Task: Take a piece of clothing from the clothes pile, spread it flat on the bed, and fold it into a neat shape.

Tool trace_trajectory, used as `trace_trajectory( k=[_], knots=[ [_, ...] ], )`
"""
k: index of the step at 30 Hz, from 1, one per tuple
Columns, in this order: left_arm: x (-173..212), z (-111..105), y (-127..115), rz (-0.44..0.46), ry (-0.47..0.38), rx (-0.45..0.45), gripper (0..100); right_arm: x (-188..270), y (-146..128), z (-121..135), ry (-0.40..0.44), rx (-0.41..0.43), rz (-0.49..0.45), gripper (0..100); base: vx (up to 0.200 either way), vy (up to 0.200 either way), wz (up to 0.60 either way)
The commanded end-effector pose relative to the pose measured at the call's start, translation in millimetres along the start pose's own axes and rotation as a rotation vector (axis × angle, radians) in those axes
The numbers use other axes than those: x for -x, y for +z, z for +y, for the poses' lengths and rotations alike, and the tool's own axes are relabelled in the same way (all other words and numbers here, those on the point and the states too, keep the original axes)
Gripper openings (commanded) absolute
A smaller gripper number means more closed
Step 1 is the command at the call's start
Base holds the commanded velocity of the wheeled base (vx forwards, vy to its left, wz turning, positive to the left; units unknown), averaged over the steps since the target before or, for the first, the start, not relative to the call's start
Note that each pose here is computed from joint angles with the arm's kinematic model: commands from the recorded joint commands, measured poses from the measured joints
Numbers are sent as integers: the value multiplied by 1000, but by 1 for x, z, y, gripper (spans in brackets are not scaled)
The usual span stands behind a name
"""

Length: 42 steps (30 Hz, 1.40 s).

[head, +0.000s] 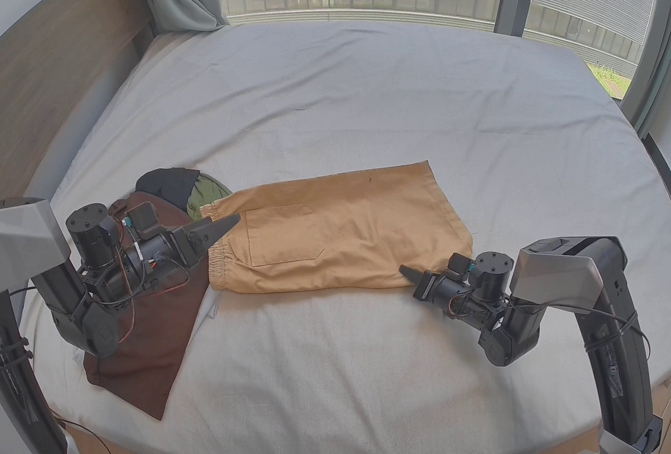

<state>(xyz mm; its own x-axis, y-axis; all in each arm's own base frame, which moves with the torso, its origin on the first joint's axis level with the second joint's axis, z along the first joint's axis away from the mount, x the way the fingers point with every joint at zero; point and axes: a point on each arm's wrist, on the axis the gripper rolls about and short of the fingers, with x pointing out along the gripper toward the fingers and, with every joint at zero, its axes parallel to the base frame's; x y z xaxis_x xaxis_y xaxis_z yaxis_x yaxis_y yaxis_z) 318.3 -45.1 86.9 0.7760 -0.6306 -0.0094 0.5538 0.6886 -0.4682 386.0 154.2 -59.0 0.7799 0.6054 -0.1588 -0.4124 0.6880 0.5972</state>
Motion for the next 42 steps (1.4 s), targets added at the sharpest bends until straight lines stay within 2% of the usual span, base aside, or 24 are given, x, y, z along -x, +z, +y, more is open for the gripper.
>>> trace_trajectory(
  k=[1,7,21,28,42],
  knots=[
    [8,7,-9,54,-17,-38,100,15,8,7,-12,29,10,0,0,0,0],
    [9,15,-16,77,0,-74,100,39,6,19,-38,21,67,0,0,0,0],
    [12,18,-17,81,11,-62,100,100,0,38,-108,13,192,0,0,0,0],
    [12,18,-19,87,8,-58,100,130,-7,42,-153,75,263,0,0,0,0],
    [14,17,-22,121,-53,-66,100,133,-18,32,-210,58,301,0,0,0,0]
  ],
)
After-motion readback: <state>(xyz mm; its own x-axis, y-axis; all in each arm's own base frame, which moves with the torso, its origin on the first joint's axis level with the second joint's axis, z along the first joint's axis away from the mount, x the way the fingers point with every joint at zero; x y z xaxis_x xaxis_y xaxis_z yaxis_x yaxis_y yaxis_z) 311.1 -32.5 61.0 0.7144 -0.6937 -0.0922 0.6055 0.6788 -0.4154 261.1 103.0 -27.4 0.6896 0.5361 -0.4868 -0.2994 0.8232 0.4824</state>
